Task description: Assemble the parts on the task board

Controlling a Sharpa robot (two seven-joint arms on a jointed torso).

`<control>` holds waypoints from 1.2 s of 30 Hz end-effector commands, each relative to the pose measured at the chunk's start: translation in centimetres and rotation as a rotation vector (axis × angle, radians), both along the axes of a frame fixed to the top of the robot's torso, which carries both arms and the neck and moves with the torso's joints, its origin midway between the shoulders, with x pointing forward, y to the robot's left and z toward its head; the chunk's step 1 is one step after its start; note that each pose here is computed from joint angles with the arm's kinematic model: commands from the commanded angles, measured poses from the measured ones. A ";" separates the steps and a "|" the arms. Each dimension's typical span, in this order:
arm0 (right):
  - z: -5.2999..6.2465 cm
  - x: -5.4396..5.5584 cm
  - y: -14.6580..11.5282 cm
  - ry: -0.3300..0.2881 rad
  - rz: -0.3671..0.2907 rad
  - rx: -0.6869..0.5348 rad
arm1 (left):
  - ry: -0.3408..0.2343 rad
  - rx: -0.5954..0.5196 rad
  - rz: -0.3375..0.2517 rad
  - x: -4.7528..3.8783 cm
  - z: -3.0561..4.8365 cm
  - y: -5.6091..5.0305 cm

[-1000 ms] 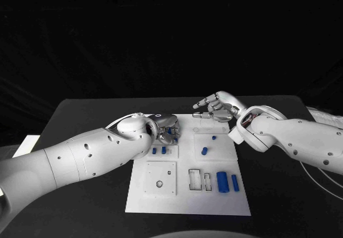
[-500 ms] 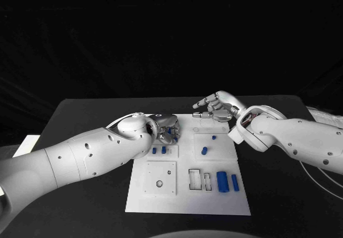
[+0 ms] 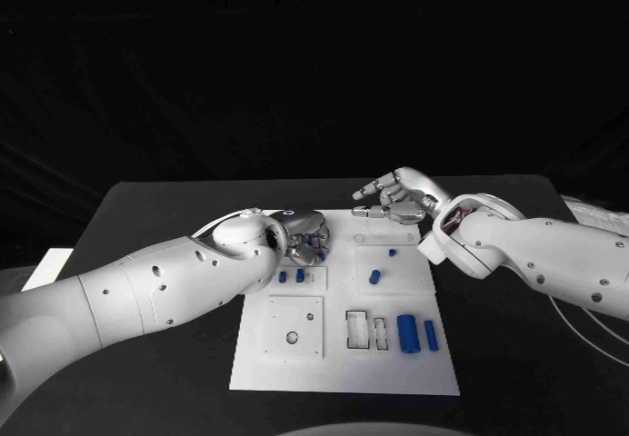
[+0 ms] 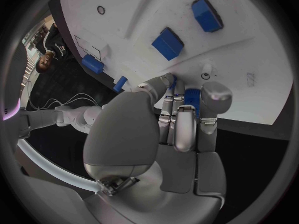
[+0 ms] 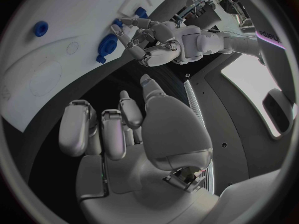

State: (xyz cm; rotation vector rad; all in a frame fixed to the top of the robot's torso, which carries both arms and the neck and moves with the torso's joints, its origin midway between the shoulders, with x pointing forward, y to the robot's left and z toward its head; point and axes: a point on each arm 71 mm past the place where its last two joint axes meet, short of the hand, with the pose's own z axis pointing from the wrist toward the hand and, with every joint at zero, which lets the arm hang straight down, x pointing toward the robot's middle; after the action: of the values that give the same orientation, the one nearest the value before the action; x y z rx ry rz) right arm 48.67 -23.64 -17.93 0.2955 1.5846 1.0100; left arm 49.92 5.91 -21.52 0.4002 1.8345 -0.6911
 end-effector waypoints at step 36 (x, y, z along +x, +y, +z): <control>-0.1 0.0 -0.1 0.004 0.013 0.000 | 0.038 -0.034 0.095 -0.13 1.31 5.6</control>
State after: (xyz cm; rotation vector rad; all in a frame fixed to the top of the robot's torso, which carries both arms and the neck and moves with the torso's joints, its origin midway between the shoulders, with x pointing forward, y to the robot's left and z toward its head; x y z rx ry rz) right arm 48.74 -23.83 -17.98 0.2992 1.5851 1.0066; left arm 49.86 11.64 -19.93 0.2638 1.8243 -0.6811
